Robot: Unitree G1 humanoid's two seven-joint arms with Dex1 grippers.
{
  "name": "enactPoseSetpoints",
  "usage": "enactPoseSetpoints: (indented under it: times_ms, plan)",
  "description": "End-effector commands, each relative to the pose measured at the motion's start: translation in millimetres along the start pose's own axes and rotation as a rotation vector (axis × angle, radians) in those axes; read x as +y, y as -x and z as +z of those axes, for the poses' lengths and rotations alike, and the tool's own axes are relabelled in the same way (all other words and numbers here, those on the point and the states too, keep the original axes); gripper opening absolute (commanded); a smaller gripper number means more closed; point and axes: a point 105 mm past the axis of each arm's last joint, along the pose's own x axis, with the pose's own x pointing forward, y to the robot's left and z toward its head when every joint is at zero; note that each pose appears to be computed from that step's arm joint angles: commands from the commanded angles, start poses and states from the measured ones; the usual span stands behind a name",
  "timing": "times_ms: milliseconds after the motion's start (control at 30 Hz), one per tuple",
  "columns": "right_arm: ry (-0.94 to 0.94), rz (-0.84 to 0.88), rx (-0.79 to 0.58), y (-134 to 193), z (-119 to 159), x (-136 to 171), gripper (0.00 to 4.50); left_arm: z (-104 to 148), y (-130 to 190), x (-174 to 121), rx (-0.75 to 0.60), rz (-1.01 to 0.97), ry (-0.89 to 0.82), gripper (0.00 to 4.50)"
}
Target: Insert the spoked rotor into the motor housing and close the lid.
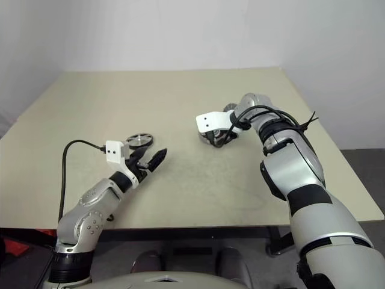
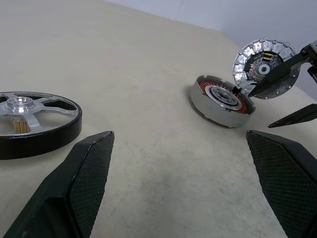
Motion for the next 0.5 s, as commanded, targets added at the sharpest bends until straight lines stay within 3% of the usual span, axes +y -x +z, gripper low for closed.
enactPoseSetpoints:
  times_ms: [33, 500]
  plan:
    - [-0.006, -0.043, 0.012, 3, 1, -8, 2.54, 13, 1, -3, -0.048, -0.006, -0.025, 4.5]
    - [-0.035, -0.033, 0.014, -7, -4, 0, 2.54, 13, 3, -2, -0.047, 0.0, -0.032, 4.5]
